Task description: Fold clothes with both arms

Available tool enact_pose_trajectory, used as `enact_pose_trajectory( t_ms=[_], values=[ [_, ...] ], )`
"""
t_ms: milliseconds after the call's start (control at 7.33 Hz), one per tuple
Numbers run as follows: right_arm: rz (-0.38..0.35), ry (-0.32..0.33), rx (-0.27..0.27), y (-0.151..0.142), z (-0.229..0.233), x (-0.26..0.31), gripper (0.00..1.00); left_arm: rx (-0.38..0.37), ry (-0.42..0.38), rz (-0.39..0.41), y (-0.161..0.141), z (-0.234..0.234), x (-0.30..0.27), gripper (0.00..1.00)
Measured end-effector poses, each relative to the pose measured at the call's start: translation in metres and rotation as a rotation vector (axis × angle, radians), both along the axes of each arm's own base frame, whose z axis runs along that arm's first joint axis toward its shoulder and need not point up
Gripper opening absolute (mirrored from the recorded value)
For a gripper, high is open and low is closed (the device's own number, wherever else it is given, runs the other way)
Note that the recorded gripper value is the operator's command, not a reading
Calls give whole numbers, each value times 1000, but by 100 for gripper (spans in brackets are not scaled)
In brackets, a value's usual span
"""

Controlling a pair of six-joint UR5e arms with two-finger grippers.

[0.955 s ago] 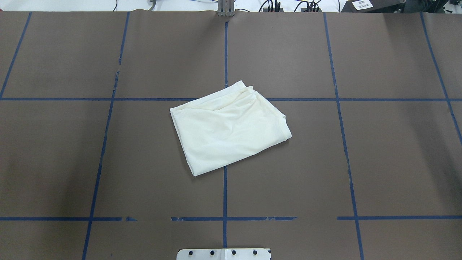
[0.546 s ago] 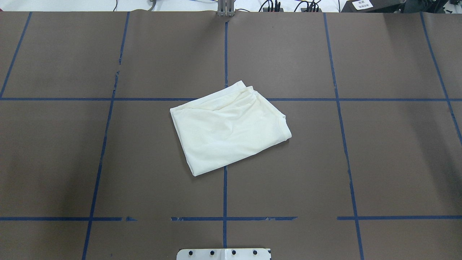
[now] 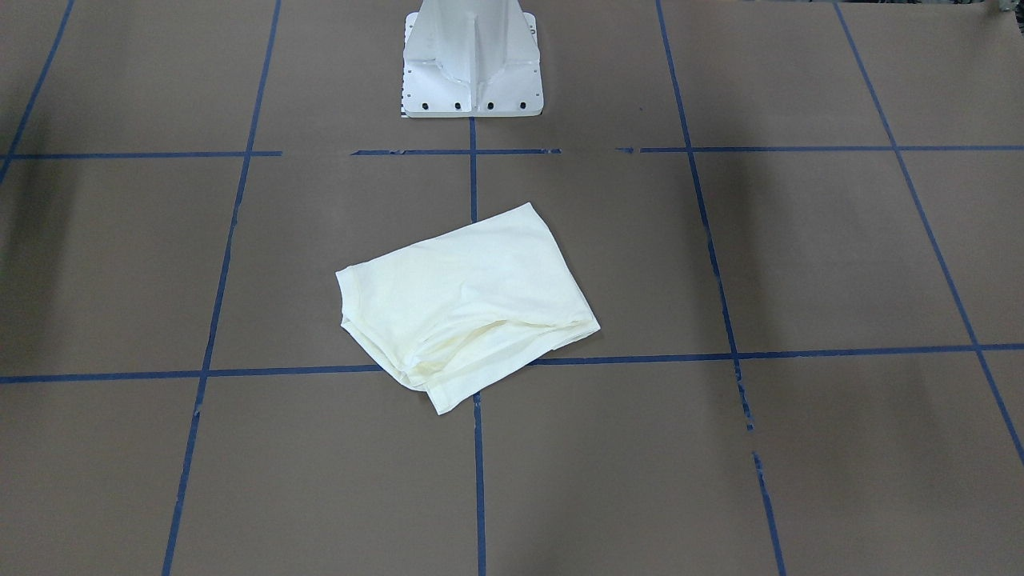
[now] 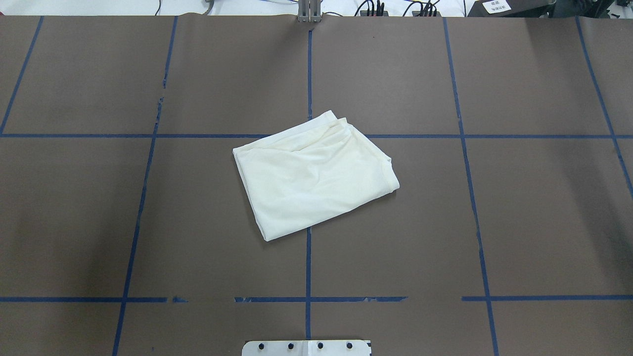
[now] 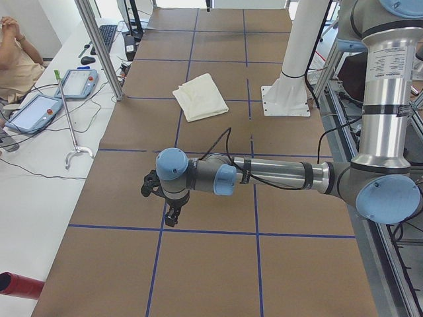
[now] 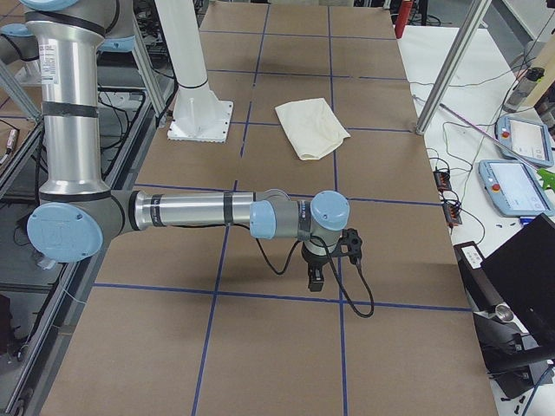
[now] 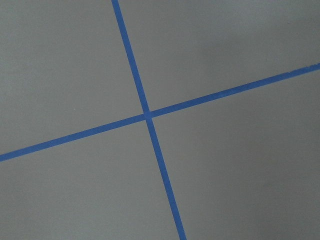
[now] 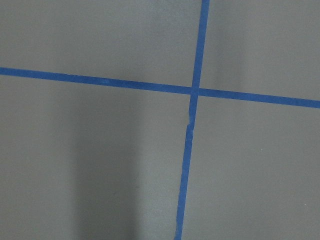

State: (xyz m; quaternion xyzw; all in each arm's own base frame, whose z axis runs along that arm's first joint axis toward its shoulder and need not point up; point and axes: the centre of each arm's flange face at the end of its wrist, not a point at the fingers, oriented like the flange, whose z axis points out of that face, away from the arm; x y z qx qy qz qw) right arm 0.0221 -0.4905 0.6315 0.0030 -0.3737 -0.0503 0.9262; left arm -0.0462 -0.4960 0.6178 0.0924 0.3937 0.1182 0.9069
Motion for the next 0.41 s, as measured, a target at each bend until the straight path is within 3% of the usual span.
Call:
enact_pose_trajectory(
  t_ms=[409],
  values=[
    [0, 0, 1, 0, -1, 0, 100, 6, 0, 1, -2, -3, 0, 100]
  ],
)
